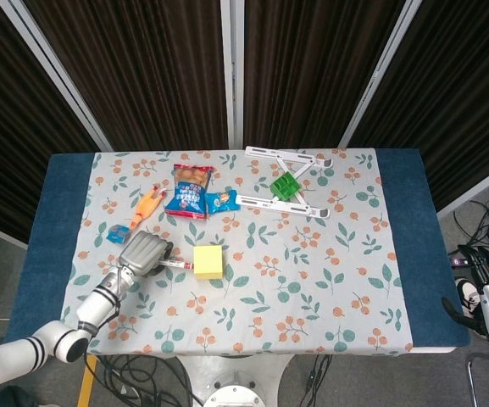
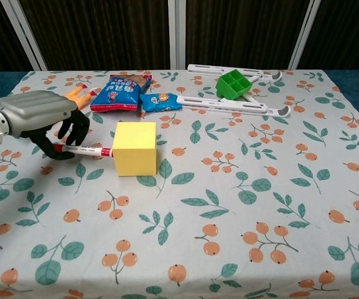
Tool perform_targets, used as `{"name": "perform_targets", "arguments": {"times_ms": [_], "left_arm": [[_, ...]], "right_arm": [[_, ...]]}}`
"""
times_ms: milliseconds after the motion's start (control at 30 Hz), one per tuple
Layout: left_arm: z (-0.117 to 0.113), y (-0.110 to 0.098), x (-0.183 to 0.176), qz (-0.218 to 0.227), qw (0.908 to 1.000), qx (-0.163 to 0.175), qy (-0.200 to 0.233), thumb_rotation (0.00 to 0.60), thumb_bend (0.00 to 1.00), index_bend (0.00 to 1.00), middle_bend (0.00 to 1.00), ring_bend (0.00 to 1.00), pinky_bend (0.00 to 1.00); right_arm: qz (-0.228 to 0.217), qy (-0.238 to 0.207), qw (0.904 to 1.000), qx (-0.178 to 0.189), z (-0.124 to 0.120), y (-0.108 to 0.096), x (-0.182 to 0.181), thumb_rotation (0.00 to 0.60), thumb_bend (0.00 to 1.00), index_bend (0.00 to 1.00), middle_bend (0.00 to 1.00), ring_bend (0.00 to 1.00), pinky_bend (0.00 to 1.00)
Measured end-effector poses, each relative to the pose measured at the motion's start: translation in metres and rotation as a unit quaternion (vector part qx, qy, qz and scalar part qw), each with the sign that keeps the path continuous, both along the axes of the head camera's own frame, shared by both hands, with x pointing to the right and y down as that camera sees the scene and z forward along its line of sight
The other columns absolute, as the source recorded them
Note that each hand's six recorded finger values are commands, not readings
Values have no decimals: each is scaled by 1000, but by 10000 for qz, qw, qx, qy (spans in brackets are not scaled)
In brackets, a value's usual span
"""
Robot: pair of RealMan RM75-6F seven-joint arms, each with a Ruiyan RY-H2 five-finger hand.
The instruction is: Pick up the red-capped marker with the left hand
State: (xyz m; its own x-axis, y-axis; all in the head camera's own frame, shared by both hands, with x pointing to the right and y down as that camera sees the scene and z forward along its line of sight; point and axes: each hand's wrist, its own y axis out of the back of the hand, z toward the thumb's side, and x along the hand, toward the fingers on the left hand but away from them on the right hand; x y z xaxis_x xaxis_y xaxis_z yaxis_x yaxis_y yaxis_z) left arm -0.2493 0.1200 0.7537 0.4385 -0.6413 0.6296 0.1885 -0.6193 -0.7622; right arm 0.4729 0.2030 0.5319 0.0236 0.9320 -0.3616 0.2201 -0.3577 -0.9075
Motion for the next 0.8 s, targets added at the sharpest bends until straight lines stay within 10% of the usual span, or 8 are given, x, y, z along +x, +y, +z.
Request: {"name": "perform_targets", "arguments": {"times_ms": [800], "left_arm": [[6, -20, 93, 383, 9990, -72, 235, 600, 458, 685, 737, 581, 745]], "right_arm": [[-30, 63, 10000, -62, 0, -5, 5, 600, 176, 5, 98, 0, 0]]}}
